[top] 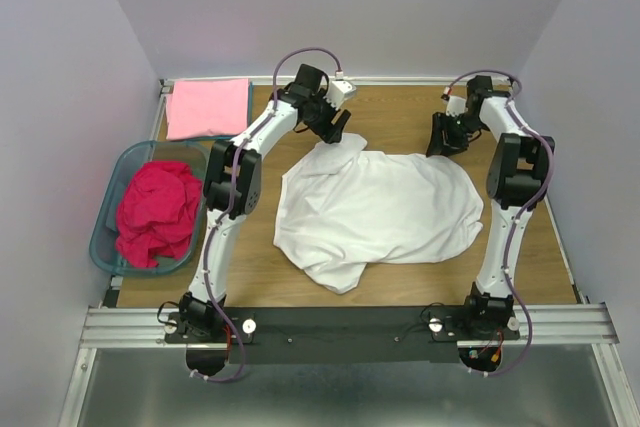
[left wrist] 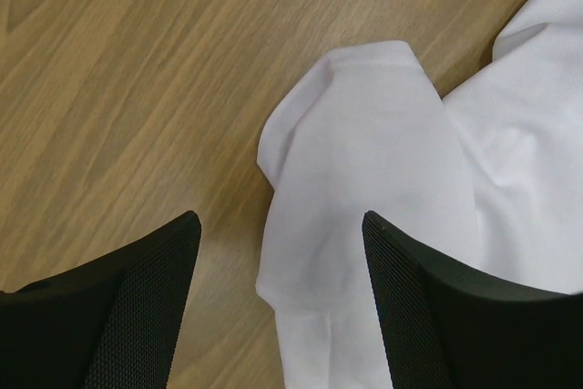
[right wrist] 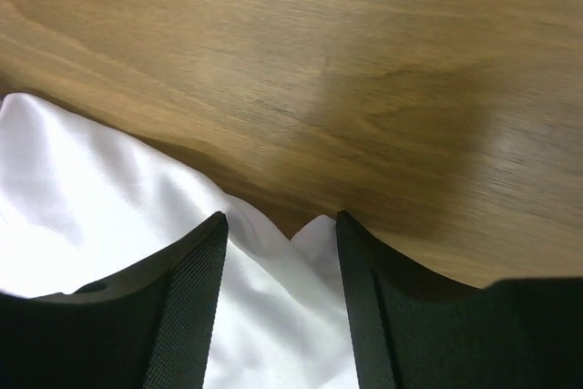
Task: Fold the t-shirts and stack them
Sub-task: Flatten the tshirt out
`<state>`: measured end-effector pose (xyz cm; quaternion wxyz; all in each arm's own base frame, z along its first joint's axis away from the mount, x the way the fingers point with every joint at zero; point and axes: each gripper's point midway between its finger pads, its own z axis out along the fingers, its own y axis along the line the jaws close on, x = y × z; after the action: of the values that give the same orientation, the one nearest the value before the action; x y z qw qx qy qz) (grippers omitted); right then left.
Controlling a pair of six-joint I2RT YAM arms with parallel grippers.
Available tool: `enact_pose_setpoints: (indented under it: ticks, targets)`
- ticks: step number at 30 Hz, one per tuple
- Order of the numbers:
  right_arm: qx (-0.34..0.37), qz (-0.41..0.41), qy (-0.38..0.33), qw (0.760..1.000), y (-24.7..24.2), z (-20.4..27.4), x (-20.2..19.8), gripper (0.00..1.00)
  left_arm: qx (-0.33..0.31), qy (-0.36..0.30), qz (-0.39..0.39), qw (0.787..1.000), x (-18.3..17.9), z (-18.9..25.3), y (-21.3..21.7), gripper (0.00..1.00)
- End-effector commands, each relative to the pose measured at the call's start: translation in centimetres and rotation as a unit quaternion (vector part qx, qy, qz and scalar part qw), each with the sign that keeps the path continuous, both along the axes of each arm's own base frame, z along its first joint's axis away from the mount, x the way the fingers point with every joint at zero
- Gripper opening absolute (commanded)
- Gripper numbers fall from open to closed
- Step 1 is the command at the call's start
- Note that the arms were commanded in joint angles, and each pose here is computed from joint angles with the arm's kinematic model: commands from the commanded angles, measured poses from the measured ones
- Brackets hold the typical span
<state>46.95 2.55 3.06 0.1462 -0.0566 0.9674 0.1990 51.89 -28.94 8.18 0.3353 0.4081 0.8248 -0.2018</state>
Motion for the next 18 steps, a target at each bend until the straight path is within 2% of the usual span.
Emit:
enact_pose_setpoints:
  ticks: [1,2,3,4,5,6,7,8,9,10,11,14,15,16,17,18]
  targets:
    - [0.038,0.017,0.015,0.999,2.4,-0.6,-0.9,0.58,-0.042,0.03,-0.016,0.999,-0.4,-0.6,-1.8,0.77]
    - [0.045,0.018,0.019,0.999,2.6,-0.7,-1.1,0.55,-0.038,0.038,-0.015,0.998,-0.4,-1.4,-1.7,0.73]
    - [0.048,0.019,0.02,0.998,2.7,-0.7,-1.2,0.43,-0.039,0.037,-0.014,0.998,-0.2,-1.3,-1.7,0.69]
    - [0.056,0.021,0.021,0.998,2.9,-0.4,-1.4,0.38,-0.039,0.039,-0.014,0.998,-0.2,-1.5,-1.7,0.65]
    - [0.059,0.023,0.019,0.998,3.0,-0.1,-1.4,0.32,-0.04,0.044,-0.012,0.998,-0.1,-1.6,-1.4,0.53]
    - [0.062,0.025,0.015,0.998,3.1,0.3,-1.3,0.14,-0.047,0.044,-0.013,0.998,-0.1,-1.3,-1.4,0.45]
    - [0.065,0.026,0.016,0.997,3.2,0.8,-1.4,0.01,-0.05,0.044,-0.011,0.998,0.1,-1.0,-1.2,0.35]
    - [0.062,0.03,0.011,0.998,3.1,1.2,-1.3,0.01,-0.055,0.042,-0.008,0.998,0.3,-0.6,-0.9,0.24]
    - [0.062,0.034,-0.004,0.998,3.1,2.7,-1.1,0.01,-0.063,0.03,-0.002,0.998,0.8,1.0,-0.2,0.05]
    - [0.06,0.038,-0.017,0.997,3.1,3.7,-1.0,0.01,-0.067,0.021,0.0,0.998,1.1,2.0,0.2,0.0]
    - [0.055,0.048,-0.032,0.997,3.0,4.8,-1.1,0.01,-0.076,0.0,0.002,0.997,1.4,4.4,0.7,0.0]
    - [0.054,0.088,-0.087,0.991,3.3,9.6,-2.4,0.0,-0.09,-0.029,0.007,0.995,1.4,8.1,3.0,0.0]
    - [0.054,0.118,-0.108,0.986,3.6,11.8,-4.0,0.01,-0.102,-0.066,-0.003,0.993,0.3,12.5,4.0,0.0]
    - [0.053,0.133,-0.116,0.983,3.7,12.6,-5.0,0.01,-0.095,-0.058,-0.004,0.994,0.1,11.4,4.4,0.0]
    - [0.053,0.152,-0.119,0.98,4.0,13.1,-6.1,0.01,-0.097,-0.085,-0.01,0.992,-0.9,14.3,4.9,0.0]
    - [0.054,0.17,-0.117,0.977,4.3,13.4,-7.6,0.01,-0.094,-0.089,-0.016,0.991,-1.7,14.7,5.2,0.0]
